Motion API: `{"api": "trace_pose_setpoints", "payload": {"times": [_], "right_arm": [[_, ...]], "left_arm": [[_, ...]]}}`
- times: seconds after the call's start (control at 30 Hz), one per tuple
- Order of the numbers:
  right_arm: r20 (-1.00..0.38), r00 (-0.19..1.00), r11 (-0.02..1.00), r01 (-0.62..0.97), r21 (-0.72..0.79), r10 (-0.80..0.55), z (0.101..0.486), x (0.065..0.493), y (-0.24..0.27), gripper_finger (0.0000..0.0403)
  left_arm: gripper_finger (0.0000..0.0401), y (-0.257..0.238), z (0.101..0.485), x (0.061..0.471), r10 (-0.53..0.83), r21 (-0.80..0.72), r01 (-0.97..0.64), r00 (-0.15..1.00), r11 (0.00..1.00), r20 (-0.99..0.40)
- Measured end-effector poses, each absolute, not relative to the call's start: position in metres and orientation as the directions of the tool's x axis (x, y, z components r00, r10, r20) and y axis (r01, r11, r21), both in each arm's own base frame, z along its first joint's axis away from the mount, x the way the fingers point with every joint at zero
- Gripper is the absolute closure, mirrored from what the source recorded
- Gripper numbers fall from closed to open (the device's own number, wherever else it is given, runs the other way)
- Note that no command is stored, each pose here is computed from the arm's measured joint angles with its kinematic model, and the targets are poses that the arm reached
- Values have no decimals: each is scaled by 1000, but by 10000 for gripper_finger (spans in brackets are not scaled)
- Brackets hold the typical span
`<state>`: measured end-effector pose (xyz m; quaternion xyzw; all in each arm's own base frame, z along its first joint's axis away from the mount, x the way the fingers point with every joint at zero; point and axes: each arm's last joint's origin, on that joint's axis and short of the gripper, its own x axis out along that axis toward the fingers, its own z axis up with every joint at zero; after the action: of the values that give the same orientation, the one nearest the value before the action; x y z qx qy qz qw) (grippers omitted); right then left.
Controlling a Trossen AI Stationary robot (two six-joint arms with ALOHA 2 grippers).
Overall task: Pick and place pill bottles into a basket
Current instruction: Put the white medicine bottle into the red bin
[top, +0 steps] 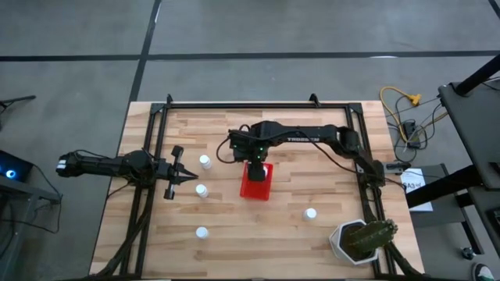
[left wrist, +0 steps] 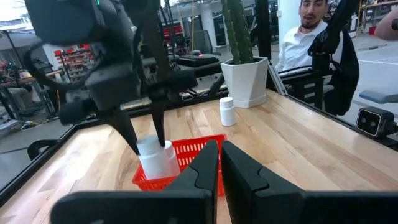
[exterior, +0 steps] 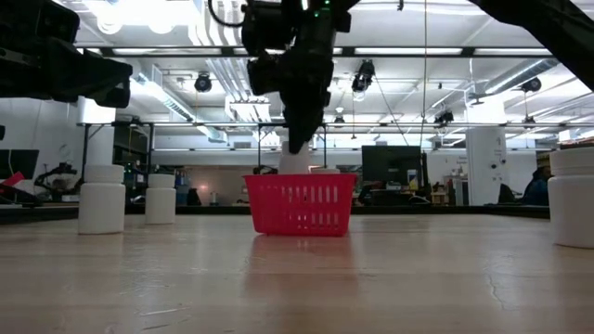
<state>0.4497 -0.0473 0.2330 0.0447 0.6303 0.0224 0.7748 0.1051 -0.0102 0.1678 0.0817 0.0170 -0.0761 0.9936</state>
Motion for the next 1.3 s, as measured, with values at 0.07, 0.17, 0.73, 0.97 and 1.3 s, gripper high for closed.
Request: {"api": "trace_pose_setpoints", "payload": {"times": [0.07, 0.17, 0.73, 0.97, 1.3], "right_arm": [[-977, 194, 995, 18, 97, 92, 228, 451, -47, 255], [-978, 189, 995, 15, 97, 92, 226, 452, -48, 255], [-988, 154, 999, 36, 14, 9, 218, 452, -51, 237], [-988, 156, 999, 32, 10, 5, 218, 452, -52, 232], [-988, 155, 1000, 13, 7, 5, 218, 452, -52, 227]], "left_arm": [[399, -10, 168, 105, -149, 160, 154, 988, 975, -46], [399, -10, 168, 105, -149, 160, 154, 988, 975, -46], [399, -10, 168, 105, -149, 160, 154, 988, 975, -46], [399, -10, 167, 105, -149, 159, 155, 988, 975, -49], [399, -10, 167, 105, -149, 159, 155, 987, 975, -52]]}}
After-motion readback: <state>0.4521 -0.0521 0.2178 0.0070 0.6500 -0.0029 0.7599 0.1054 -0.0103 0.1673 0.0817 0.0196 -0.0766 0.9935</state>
